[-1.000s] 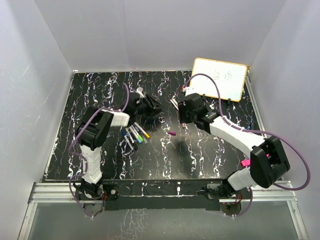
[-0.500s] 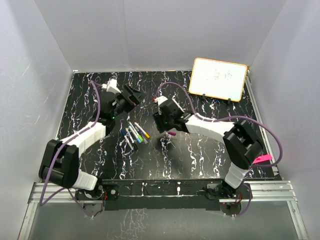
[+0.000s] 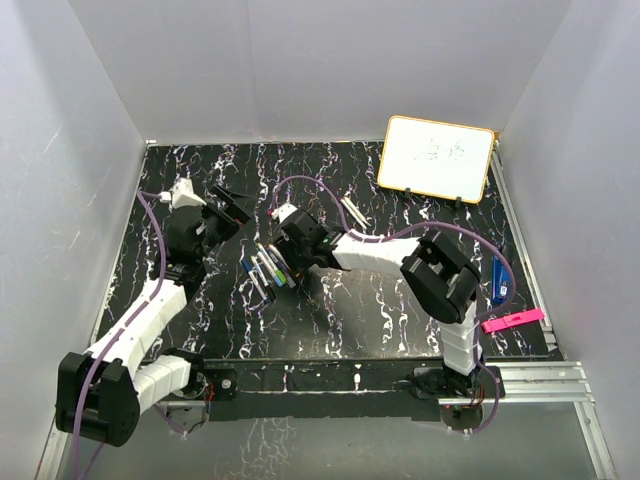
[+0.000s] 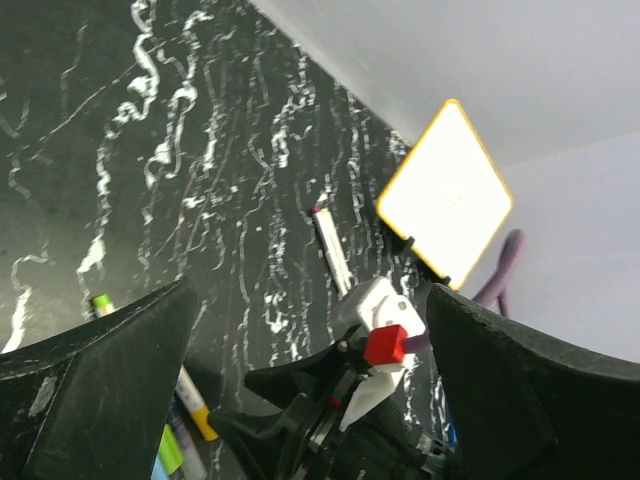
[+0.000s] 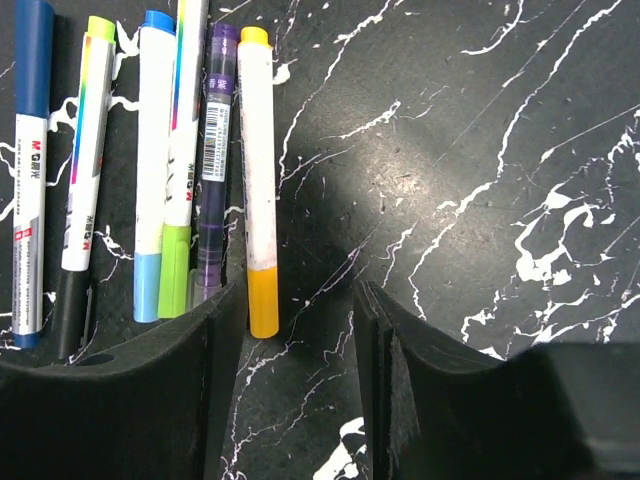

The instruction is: Open the pen caps

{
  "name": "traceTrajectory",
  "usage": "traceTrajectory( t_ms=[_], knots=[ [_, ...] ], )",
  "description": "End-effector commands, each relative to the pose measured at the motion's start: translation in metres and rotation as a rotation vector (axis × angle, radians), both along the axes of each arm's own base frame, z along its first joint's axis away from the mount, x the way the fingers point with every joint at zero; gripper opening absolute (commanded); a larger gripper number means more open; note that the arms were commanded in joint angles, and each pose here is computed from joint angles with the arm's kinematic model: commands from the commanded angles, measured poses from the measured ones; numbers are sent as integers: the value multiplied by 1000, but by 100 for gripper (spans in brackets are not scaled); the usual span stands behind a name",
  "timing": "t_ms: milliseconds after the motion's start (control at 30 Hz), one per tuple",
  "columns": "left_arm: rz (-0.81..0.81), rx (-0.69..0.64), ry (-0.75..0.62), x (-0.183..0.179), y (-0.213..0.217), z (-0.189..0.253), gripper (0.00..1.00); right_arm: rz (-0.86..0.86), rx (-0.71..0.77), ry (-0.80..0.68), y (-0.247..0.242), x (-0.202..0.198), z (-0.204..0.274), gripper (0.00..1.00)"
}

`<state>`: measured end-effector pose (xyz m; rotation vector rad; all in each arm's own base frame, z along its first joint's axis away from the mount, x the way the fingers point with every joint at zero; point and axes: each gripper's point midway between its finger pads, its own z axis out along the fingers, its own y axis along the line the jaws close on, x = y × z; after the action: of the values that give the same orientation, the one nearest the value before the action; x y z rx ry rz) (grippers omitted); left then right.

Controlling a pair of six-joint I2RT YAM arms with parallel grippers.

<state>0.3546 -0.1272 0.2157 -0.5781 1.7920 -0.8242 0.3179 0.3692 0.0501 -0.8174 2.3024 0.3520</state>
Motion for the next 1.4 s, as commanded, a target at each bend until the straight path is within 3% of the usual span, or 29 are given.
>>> traceTrajectory(
  t_ms=[0,567,1000,1067,1233,1367],
  knots=[
    [49,38,68,-9,16,-23,98,6,31,-73,18,15,21,45],
    [80,42,102,-11,30,-32,98,35,0,-44,26,9,3,41],
    [72,34,109,-8,30,-35,98,56,-21,4,28,3,-13,30],
    [69,33,110,-8,30,-35,98,58,-22,11,28,2,-15,26],
    [50,32,98,-8,27,-34,98,39,-26,5,26,4,-13,1],
    [-9,62,46,-5,20,-24,98,-9,4,-48,23,14,3,0]
  ],
)
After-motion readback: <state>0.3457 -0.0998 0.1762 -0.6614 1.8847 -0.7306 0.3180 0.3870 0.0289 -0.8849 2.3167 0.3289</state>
